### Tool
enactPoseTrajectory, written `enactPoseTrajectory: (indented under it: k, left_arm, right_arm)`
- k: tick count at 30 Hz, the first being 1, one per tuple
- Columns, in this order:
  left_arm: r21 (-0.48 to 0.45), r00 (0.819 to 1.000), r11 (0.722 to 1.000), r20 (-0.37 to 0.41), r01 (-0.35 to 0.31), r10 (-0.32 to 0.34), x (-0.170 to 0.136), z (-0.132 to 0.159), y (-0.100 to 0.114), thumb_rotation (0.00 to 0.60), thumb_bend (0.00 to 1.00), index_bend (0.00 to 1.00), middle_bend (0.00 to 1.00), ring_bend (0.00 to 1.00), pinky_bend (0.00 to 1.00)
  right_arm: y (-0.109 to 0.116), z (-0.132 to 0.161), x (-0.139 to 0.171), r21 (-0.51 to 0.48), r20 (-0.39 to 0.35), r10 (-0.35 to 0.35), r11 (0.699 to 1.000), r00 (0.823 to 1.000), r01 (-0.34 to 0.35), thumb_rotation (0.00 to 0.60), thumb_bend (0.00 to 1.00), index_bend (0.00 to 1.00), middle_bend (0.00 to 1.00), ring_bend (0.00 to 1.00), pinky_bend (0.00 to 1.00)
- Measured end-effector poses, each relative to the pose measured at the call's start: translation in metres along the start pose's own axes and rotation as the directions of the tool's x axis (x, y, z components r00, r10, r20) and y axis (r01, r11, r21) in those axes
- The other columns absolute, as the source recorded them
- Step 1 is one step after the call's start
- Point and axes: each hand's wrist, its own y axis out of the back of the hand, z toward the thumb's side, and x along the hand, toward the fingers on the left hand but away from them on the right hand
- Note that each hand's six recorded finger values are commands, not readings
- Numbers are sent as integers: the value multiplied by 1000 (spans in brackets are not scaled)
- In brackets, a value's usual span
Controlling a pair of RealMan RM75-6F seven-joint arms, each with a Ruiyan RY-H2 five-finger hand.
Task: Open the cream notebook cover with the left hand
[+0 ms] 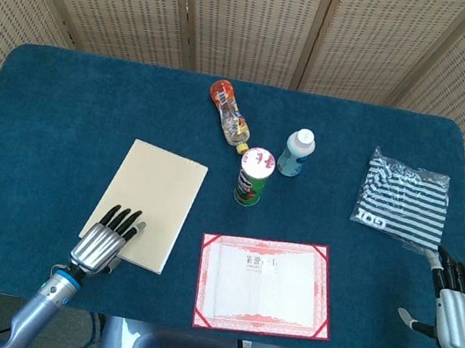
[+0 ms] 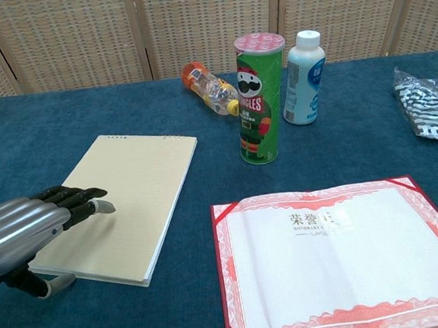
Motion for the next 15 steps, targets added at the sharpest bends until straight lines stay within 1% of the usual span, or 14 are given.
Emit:
enactPoseTrajectory:
  k: [7, 15]
  left_arm:
    - [-7, 1000, 1000, 1, -1, 1, 5, 2, 0, 600, 339, 0, 0, 0, 0]
    - [7, 1000, 1000, -4, 7, -7, 9, 3, -2, 600, 340, 0, 0, 0, 0]
  right_arm:
    - [0, 0, 0, -1, 0, 2, 1000, 1000, -2, 600, 51, 30, 0, 0, 0]
    - [0, 0, 0, -3, -2, 2, 1000, 1000, -2, 600, 52, 30, 0, 0, 0]
